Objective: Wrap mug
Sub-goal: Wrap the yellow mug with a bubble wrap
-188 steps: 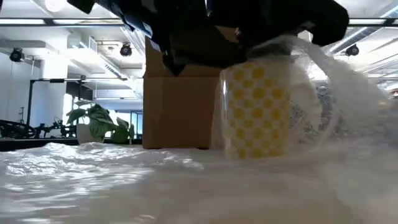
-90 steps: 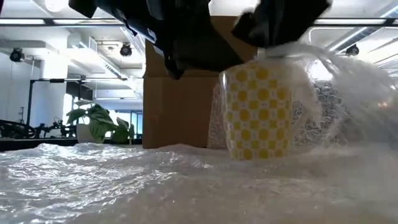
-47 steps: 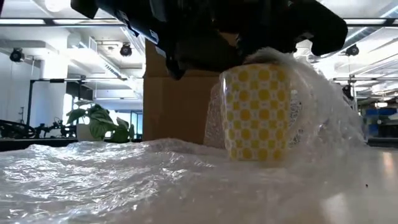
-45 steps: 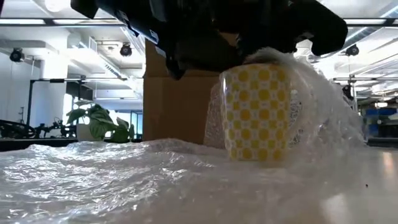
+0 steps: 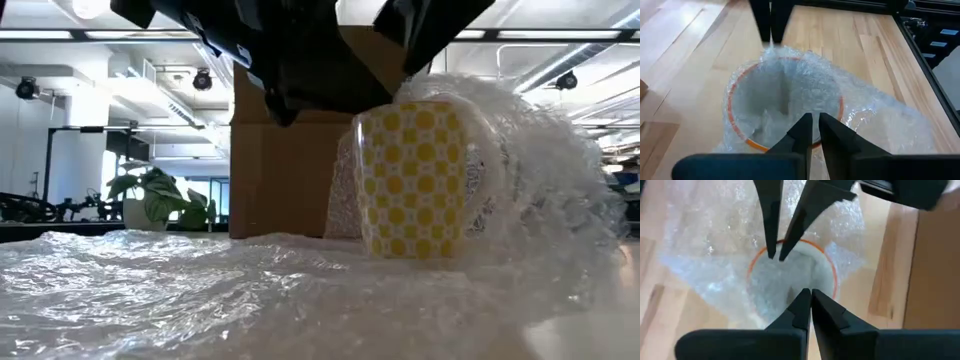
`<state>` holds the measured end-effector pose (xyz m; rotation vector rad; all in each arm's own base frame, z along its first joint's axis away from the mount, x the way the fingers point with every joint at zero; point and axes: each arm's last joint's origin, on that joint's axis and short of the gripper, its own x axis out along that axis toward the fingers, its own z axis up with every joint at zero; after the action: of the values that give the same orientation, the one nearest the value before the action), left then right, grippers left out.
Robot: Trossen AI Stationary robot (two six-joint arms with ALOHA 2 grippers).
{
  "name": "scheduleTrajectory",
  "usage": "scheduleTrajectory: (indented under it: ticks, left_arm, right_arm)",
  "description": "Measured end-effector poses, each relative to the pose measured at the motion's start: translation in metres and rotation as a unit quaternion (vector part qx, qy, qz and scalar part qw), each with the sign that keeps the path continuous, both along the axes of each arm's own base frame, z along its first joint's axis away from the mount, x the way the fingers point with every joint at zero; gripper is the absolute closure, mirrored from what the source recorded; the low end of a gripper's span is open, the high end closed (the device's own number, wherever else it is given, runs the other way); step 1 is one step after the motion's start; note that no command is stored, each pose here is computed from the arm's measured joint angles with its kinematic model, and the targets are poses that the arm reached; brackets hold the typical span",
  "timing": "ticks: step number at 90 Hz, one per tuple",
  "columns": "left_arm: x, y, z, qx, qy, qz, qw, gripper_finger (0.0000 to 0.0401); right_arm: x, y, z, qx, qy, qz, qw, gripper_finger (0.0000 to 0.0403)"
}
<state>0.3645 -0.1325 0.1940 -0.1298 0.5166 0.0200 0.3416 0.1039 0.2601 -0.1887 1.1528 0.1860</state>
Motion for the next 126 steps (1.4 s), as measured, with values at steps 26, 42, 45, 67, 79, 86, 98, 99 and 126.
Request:
scheduleTrajectory:
  ticks: [26, 42, 45, 67, 79, 86, 98, 99, 126]
  left_arm:
    - [0.0, 0.0, 0.0, 0.0, 0.0, 0.0, 1.0, 0.038]
    - [0.0, 0.0, 0.0, 0.0, -0.002, 0.002, 1.0, 0.038]
    - [0.0, 0.0, 0.0, 0.0, -0.002, 0.002, 1.0, 0.038]
    - [0.0, 0.0, 0.0, 0.001, -0.001, 0.002, 1.0, 0.038]
    - [0.0, 0.0, 0.0, 0.001, -0.001, 0.002, 1.0, 0.038]
    - [0.001, 0.0, 0.001, 0.0, -0.003, 0.003, 1.0, 0.038]
    - [0.0, 0.0, 0.0, -0.001, -0.001, 0.0, 1.0, 0.038]
    - [0.0, 0.0, 0.0, -0.001, -0.001, 0.0, 1.0, 0.038]
    - [-0.001, 0.001, 0.004, -0.004, -0.003, 0.0, 1.0, 0.038]
  right_arm:
    - [0.005, 0.014, -0.045, 0.03, 0.062, 0.028, 0.997, 0.0403]
    - [0.015, 0.01, -0.07, 0.02, 0.067, 0.036, 0.997, 0.0403]
    - [0.018, 0.008, -0.074, 0.02, 0.068, 0.036, 0.997, 0.0403]
    - [0.03, 0.001, -0.091, 0.017, 0.057, 0.044, 0.997, 0.0403]
    - [0.026, 0.001, -0.075, 0.014, 0.056, 0.044, 0.997, 0.0403]
    - [0.02, 0.002, -0.054, 0.018, 0.048, 0.041, 0.998, 0.0403]
    - [0.003, -0.001, -0.016, 0.028, 0.026, 0.034, 0.999, 0.0403]
    - [0.0, -0.001, -0.013, 0.028, 0.026, 0.034, 0.999, 0.0403]
    - [-0.056, -0.019, -0.007, 0.023, 0.034, -0.028, 0.999, 0.0403]
